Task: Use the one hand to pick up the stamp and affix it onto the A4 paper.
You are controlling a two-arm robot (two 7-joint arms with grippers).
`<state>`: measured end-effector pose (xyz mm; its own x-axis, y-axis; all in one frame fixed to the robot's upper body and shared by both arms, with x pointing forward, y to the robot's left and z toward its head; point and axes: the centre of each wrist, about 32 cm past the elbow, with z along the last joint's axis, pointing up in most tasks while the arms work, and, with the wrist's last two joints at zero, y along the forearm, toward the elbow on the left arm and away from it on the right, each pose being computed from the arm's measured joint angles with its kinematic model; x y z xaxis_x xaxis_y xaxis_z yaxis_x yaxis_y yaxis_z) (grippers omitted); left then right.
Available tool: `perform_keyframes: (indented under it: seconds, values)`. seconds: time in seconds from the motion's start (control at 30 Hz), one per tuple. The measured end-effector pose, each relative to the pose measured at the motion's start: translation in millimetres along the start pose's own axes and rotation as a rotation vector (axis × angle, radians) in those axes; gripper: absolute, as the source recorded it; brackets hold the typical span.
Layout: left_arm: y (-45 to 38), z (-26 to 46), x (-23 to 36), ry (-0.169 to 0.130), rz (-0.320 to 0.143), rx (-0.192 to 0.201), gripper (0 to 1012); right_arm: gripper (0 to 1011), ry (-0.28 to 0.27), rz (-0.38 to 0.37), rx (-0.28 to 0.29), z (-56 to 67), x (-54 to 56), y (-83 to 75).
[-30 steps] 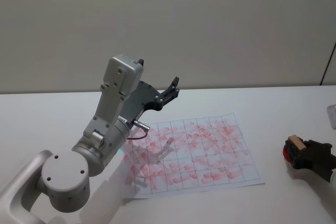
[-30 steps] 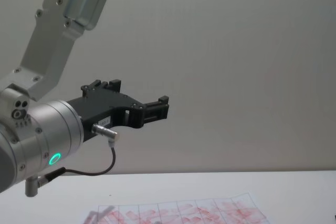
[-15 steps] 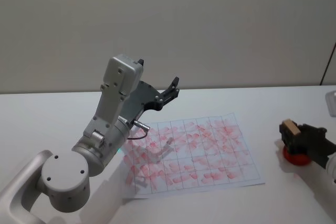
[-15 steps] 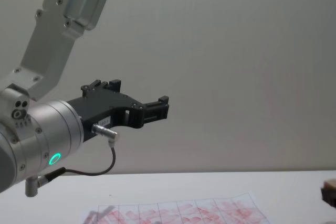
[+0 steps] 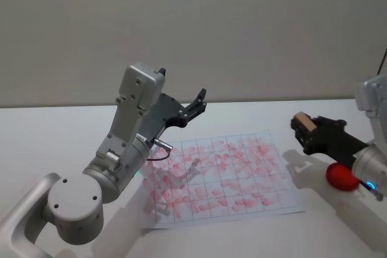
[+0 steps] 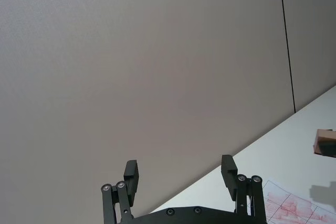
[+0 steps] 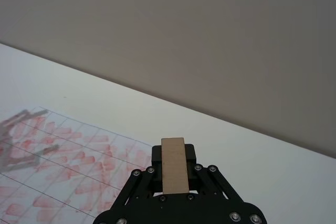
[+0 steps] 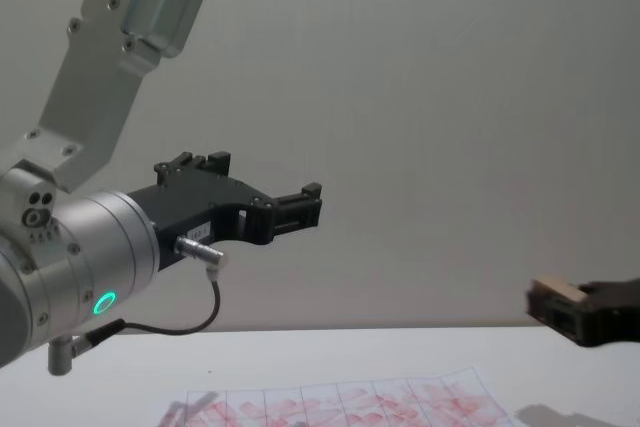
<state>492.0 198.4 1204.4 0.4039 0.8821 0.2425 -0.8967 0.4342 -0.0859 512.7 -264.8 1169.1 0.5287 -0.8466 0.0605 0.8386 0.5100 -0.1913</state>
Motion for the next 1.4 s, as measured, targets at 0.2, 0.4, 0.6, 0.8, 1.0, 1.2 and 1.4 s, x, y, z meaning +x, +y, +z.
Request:
perform_keyframes:
  seconds: [0.2, 0.4, 0.6, 0.8, 1.0, 1.2, 1.4]
  values:
    - [0.0, 0.0, 0.0, 0.0, 0.0, 0.0, 1001, 219, 0.004, 0.09, 0.009, 4.0, -1.5, 19.3]
    - [0.0, 0.0, 0.0, 0.0, 0.0, 0.0, 1001, 220, 0.016, 0.18, -0.011, 3.5, -4.4, 38.5]
    - [0.0, 0.0, 0.0, 0.0, 0.0, 0.0, 1001, 220, 0.038, 0.251, -0.065, -2.0, -7.9, 56.7]
    - [0.0, 0.0, 0.0, 0.0, 0.0, 0.0, 1001, 219, 0.05, 0.3, -0.141, -9.9, -11.2, 69.5]
    - [0.0, 0.0, 0.0, 0.0, 0.0, 0.0, 1001, 220, 0.055, 0.324, -0.199, -17.3, -13.2, 75.9]
    - [0.0, 0.0, 0.0, 0.0, 0.0, 0.0, 1001, 220, 0.054, 0.338, -0.236, -20.9, -14.0, 80.1]
    - [0.0, 0.0, 0.0, 0.0, 0.0, 0.0, 1001, 220, 0.045, 0.34, -0.252, -22.3, -14.0, 82.0]
